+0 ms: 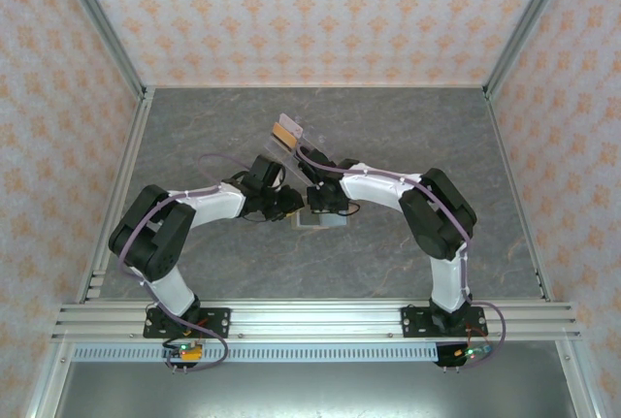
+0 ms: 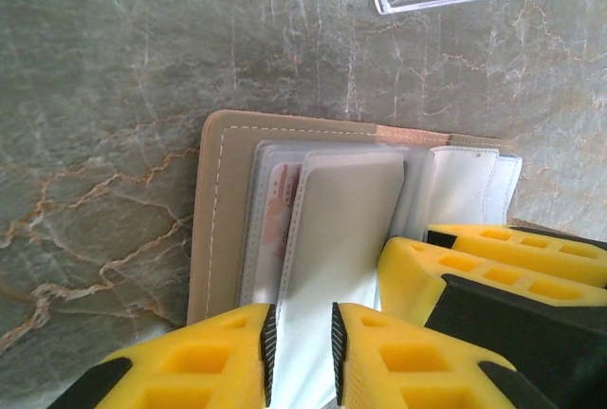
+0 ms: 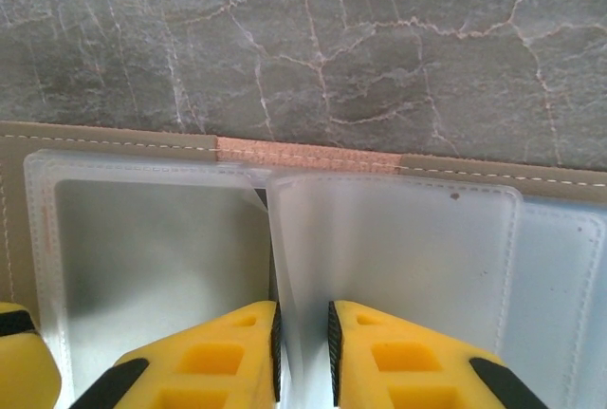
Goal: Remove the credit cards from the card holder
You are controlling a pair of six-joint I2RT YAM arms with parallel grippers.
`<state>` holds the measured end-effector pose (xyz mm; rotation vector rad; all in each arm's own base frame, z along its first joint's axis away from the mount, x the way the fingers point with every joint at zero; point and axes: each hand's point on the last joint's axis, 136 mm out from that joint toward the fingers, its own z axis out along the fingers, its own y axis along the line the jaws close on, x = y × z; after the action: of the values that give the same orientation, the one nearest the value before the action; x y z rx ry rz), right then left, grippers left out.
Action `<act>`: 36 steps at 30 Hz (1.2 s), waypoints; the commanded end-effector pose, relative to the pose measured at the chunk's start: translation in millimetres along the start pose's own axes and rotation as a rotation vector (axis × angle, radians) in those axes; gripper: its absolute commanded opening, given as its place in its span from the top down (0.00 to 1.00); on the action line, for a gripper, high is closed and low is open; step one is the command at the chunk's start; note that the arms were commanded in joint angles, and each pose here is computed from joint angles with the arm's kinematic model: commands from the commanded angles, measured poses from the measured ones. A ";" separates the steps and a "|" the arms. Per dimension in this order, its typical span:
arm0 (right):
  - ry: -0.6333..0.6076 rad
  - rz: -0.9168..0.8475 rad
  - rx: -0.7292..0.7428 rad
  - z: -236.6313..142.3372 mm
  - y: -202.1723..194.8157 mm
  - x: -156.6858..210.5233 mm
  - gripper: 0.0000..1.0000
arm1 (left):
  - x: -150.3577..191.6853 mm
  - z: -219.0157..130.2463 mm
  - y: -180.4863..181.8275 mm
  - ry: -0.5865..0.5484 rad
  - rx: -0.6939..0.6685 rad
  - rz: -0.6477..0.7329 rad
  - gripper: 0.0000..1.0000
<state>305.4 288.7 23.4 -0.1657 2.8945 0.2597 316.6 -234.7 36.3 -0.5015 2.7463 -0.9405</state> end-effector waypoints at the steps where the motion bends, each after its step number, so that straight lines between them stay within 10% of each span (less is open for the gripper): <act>1: 0.082 0.012 0.078 13.9 -23.5 26.6 0.79 | -2.9 4.4 -3.5 -0.008 0.002 0.003 0.74; 25: -0.052 0.081 -0.071 -41.9 -10.8 -2.8 0.72 | -0.2 -6.8 -13.5 0.002 0.003 0.090 0.91; 36: -0.212 0.150 -0.115 -93.1 -40.9 -24.5 0.48 | 7.0 -12.4 -77.1 0.047 0.166 0.126 0.68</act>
<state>312.1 249.6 108.6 0.0150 2.7145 0.4820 320.9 -267.8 63.2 -0.3349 2.7342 -1.0422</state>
